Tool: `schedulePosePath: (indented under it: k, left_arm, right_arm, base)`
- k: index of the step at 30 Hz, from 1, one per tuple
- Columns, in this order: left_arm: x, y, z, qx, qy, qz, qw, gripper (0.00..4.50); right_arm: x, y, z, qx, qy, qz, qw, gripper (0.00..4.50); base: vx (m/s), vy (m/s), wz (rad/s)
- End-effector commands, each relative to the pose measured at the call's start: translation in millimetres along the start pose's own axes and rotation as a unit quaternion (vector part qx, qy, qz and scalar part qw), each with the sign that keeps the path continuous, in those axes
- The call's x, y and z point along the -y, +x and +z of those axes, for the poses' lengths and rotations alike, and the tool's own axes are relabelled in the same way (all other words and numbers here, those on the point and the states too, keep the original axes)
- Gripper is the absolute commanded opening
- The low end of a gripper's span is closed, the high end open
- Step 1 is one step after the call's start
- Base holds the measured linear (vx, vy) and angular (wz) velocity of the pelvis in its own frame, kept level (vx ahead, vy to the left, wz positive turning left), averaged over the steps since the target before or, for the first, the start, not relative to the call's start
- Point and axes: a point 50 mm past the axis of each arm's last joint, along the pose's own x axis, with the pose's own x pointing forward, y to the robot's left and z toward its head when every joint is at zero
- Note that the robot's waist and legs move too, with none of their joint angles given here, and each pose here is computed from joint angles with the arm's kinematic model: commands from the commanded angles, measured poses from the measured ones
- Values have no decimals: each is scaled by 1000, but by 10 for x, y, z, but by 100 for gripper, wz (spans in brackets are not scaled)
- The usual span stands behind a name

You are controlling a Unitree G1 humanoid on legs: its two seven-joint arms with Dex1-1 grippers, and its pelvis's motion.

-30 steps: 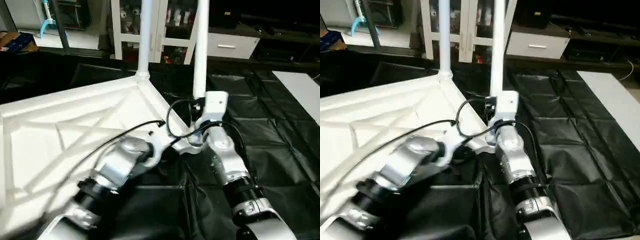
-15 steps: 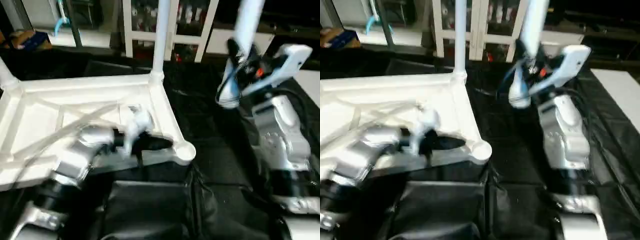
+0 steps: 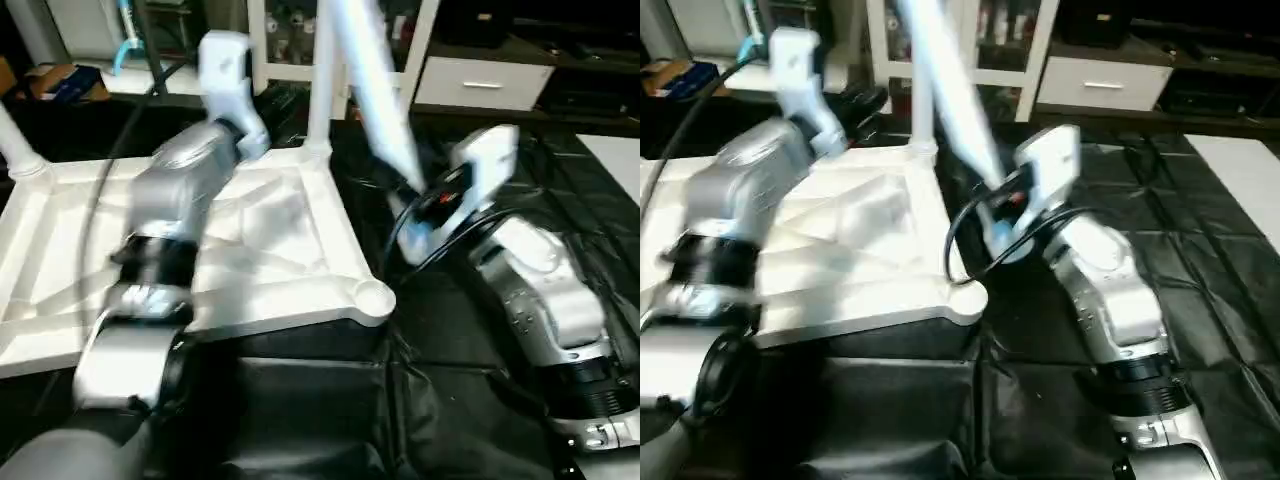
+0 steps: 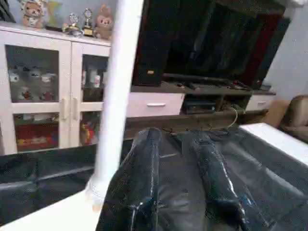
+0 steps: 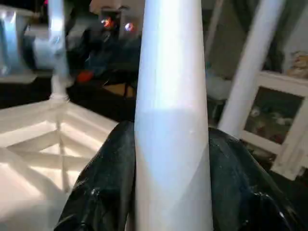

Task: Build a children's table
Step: Insert table leg to table base

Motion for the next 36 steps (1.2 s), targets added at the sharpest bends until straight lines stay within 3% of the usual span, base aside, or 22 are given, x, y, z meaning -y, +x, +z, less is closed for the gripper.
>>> schedulePosePath:
  k: [1, 3, 7, 11, 14, 18, 21, 24, 27, 28, 32, 36]
  left_arm:
    - [295, 27, 275, 79, -142, -130, 978, 124]
    - [386, -32, 298, 89, -191, -191, 959, 133]
    - [338, -127, 125, 69, -234, -194, 950, 162]
    - [369, -173, 132, 79, -267, -225, 934, 186]
    - [396, -172, 155, 80, -269, -233, 931, 208]
    - [410, -140, 184, 80, -256, -221, 938, 242]
    - [481, -139, 249, 90, -241, -241, 936, 251]
    - [507, -152, 252, 92, -212, -247, 941, 285]
    - [474, -145, 228, 88, -208, -228, 947, 292]
    - [464, -142, 221, 85, -210, -222, 948, 261]
    - [345, -100, 190, 78, -175, -163, 968, 237]
    - [309, -99, 190, 80, -153, -155, 973, 211]
  right_arm:
    - [68, -16, -27, -15, -11, -28, 999, 175]
    - [98, -11, -14, -11, -11, -41, 999, 175]
    - [124, 12, 60, 3, -8, -58, 998, 175]
    - [151, 29, 89, 4, -13, -62, 998, 175]
    - [143, 40, 86, -2, -16, -55, 998, 175]
    - [40, 64, 30, -26, -28, -10, 999, 175]
    - [-74, 58, -101, -74, -31, 29, 996, 174]
    - [-120, 62, -128, -80, -29, 40, 996, 174]
    - [-110, 72, -115, -75, -30, 30, 996, 174]
    - [-104, 74, -111, -73, -31, 27, 996, 174]
    - [-40, 91, -88, -68, -34, 4, 997, 174]
    - [-13, 98, -79, -70, -37, -1, 997, 174]
  base:
    - [0, 0, 0]
    - [0, 0, 0]
    - [0, 0, 0]
    - [0, 0, 0]
    - [0, 0, 0]
    - [0, 0, 0]
    - [0, 0, 0]
    - [0, 0, 0]
    - [0, 0, 0]
    - [0, 0, 0]
    - [0, 0, 0]
    - [0, 0, 0]
